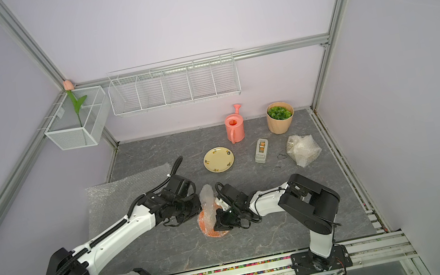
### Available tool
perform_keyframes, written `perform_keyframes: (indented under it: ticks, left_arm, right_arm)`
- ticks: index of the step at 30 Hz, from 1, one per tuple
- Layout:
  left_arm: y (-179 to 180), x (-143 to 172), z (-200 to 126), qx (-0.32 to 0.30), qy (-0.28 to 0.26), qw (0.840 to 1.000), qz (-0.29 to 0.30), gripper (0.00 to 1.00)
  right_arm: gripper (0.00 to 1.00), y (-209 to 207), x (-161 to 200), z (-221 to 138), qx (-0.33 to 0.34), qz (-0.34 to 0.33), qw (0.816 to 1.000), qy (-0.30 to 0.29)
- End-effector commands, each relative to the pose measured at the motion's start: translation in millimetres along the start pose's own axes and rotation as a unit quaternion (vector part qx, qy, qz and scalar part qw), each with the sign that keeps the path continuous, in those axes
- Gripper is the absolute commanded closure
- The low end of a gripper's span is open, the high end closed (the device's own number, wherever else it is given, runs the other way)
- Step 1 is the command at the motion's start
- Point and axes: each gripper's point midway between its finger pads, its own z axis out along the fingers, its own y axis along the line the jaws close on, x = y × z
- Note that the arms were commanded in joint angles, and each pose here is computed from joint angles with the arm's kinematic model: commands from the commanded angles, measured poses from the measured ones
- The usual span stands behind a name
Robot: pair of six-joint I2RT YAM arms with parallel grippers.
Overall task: Wrap dinner plates in bubble wrap
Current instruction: Wrap the plate in the bubble wrap.
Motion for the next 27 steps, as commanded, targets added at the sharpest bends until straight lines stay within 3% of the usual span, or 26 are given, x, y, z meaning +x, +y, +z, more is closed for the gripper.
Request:
perform_keyframes:
  ticks: [1,4,10,13,18,24,27]
  left_arm:
    - [-17.5,9.5,-9.0,0.004,0.014,1.0,0.018,0.79]
    - [-34.3,13.3,4.3,-0.007,0.026,0.999,0.041,0.65]
    - [12.2,9.6,30.2,-0.161,0.034,0.984,0.069,0.64]
    - [36.4,17.2,37.6,-0.2,0.044,0.976,0.075,0.74]
    - [60.1,31.1,52.8,-0.21,0.053,0.974,0.066,0.95]
    - [65.4,44.5,75.1,-0.192,0.075,0.977,0.056,1.0]
    - [62.8,45.0,75.2,-0.184,0.074,0.979,0.051,1.0]
  right_arm:
    - [0.93,-48.5,16.8,5.6,0.073,0.055,0.996,0.016]
    - [0.93,-47.5,16.7,6.0,0.071,0.056,0.996,0.016]
    - [0.93,-45.8,16.4,1.8,0.073,0.052,0.996,0.012]
    - [0.93,-46.7,16.7,-1.0,0.078,0.052,0.996,0.009]
    - [0.93,-38.7,17.6,-11.1,0.078,0.043,0.996,0.002]
    - [0.79,-15.2,25.4,-36.4,0.073,0.015,0.997,0.003]
    - [0.83,-6.2,29.7,-43.5,0.077,-0.004,0.997,0.003]
